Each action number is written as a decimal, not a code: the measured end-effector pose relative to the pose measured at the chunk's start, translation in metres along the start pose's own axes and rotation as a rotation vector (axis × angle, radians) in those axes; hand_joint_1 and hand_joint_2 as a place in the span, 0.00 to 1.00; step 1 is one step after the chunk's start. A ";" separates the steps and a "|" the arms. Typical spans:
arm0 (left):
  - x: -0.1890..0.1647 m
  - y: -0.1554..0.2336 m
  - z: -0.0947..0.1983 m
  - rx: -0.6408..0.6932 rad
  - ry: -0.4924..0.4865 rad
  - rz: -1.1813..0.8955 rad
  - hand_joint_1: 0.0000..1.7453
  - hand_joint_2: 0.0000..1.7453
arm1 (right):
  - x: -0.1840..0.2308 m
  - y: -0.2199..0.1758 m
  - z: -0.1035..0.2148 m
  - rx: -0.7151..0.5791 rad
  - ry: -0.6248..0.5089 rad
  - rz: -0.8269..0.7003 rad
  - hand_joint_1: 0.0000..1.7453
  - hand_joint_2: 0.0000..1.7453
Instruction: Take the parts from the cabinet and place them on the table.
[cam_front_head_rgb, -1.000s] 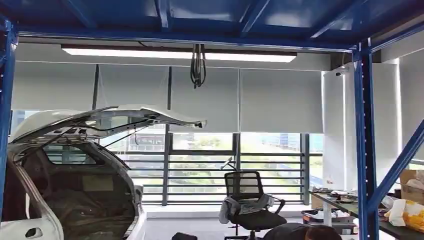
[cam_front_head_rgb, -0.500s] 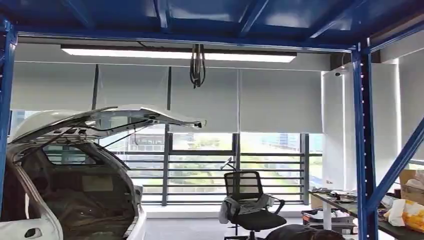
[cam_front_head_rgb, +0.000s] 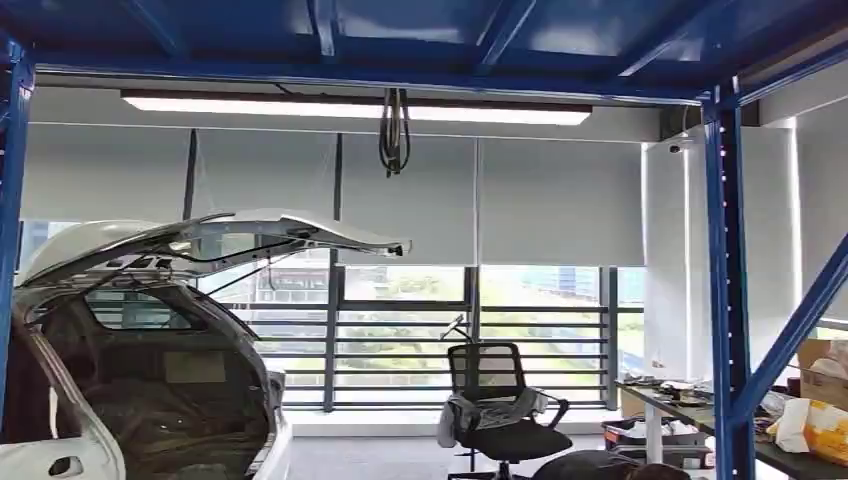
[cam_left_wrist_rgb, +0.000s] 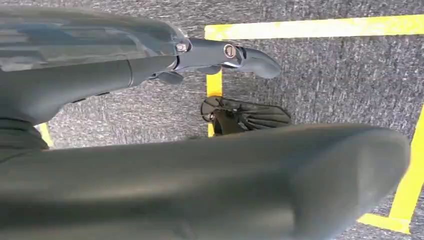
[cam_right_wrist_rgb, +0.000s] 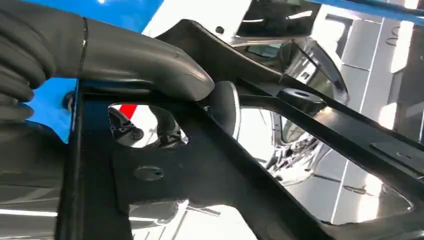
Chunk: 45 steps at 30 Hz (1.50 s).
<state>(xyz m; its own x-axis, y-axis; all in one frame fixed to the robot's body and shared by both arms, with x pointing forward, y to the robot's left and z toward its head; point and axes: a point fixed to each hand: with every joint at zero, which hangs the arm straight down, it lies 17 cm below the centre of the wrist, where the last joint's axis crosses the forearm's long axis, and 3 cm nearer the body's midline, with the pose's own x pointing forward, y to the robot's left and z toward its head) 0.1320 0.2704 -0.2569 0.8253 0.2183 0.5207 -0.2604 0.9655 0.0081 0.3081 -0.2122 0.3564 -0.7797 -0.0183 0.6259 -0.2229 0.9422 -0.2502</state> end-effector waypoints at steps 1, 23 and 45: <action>-0.001 0.000 0.000 0.001 0.003 0.002 0.00 0.00 | 0.000 0.001 0.001 0.003 0.004 -0.011 1.00 1.00; -0.002 0.004 0.000 0.007 0.011 0.000 0.00 0.00 | 0.009 0.008 0.012 0.043 -0.035 -0.013 1.00 1.00; -0.002 0.008 0.000 0.012 0.002 -0.010 0.00 0.00 | 0.007 0.008 0.016 0.056 -0.017 -0.020 1.00 1.00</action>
<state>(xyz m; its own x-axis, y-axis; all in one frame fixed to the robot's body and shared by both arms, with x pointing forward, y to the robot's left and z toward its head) 0.1285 0.2783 -0.2579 0.8287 0.2089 0.5192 -0.2583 0.9658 0.0238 0.2920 -0.2101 0.3471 -0.7846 -0.0435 0.6185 -0.2711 0.9212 -0.2790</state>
